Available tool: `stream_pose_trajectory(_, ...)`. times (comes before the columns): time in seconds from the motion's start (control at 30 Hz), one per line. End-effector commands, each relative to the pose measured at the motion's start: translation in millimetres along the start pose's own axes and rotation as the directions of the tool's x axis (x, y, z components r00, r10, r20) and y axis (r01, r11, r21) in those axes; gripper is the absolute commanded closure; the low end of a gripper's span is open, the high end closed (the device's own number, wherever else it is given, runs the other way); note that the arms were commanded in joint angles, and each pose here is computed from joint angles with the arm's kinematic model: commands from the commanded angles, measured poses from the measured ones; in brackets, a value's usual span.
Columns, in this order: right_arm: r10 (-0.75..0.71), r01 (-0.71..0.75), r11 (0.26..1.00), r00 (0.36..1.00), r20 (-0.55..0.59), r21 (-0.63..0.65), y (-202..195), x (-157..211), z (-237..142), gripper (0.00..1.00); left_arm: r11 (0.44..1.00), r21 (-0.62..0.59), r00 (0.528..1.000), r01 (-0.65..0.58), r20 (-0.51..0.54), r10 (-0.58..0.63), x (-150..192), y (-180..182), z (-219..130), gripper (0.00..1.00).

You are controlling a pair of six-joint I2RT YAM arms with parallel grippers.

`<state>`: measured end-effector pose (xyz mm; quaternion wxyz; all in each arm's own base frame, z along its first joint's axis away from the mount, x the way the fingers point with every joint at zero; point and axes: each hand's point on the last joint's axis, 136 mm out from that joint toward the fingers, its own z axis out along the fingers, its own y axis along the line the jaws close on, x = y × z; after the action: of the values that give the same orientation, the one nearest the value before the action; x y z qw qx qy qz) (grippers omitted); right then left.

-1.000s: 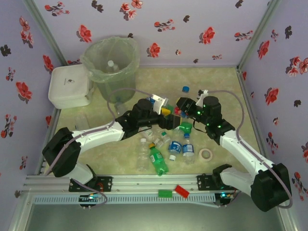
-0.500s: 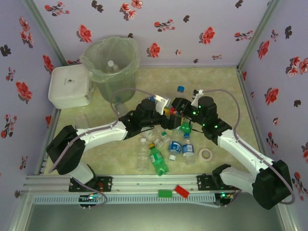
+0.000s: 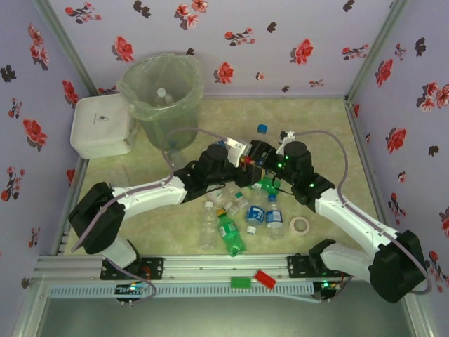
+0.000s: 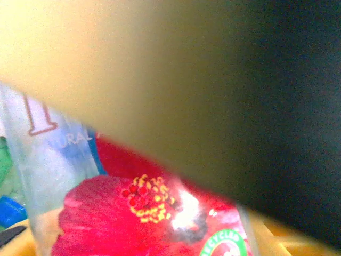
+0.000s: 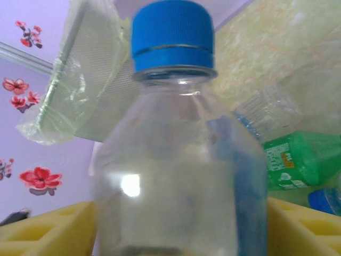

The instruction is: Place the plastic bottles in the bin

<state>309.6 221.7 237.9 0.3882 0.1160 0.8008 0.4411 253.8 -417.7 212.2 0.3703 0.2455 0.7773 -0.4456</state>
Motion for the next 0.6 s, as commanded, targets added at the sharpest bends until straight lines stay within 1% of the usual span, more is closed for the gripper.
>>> stream_pose_trajectory(0.0, -0.048, 0.049, 0.999, 0.998, 0.043, -0.023, 23.0, -16.3, -11.5, 0.10, 0.998, -0.059, 0.998, -0.015, 0.053, 0.018, -12.3, 10.0, -6.5, 0.58)
stream_pose_trajectory(0.07, -0.084, 0.083, 0.996, 0.994, 0.064, 0.018, 21.9, -23.9, -19.1, 0.04, 0.996, -0.086, 0.998, -0.013, 0.060, 0.018, -13.3, 15.3, -10.9, 0.58)
stream_pose_trajectory(0.13, -0.116, 0.111, 0.992, 0.989, 0.088, 0.064, 18.3, -31.5, -26.2, 0.01, 0.994, -0.107, 0.998, -0.009, 0.068, 0.016, -15.3, 20.0, -16.0, 0.58)
stream_pose_trajectory(0.3, -0.168, 0.150, 0.977, 0.980, 0.111, 0.154, 4.8, -41.4, -38.9, 0.00, 0.989, -0.145, 0.995, -0.007, 0.100, 0.022, -32.6, 29.1, -37.3, 0.58)
stream_pose_trajectory(0.4, -0.179, 0.157, 0.967, 0.979, 0.097, 0.199, -7.0, -39.8, -40.7, 0.00, 0.982, -0.185, 0.992, -0.029, 0.119, 0.052, -53.3, 35.9, -56.5, 0.58)
stream_pose_trajectory(0.5, -0.187, 0.165, 0.955, 0.980, 0.070, 0.246, -22.0, -33.6, -39.6, 0.00, 0.969, -0.239, 0.986, -0.056, 0.138, 0.091, -83.0, 43.3, -79.6, 0.58)
stream_pose_trajectory(0.57, -0.186, 0.169, 0.949, 0.982, 0.041, 0.267, -32.4, -25.9, -35.7, 0.00, 0.952, -0.297, 0.979, -0.073, 0.160, 0.125, -105.6, 51.1, -98.0, 0.58)
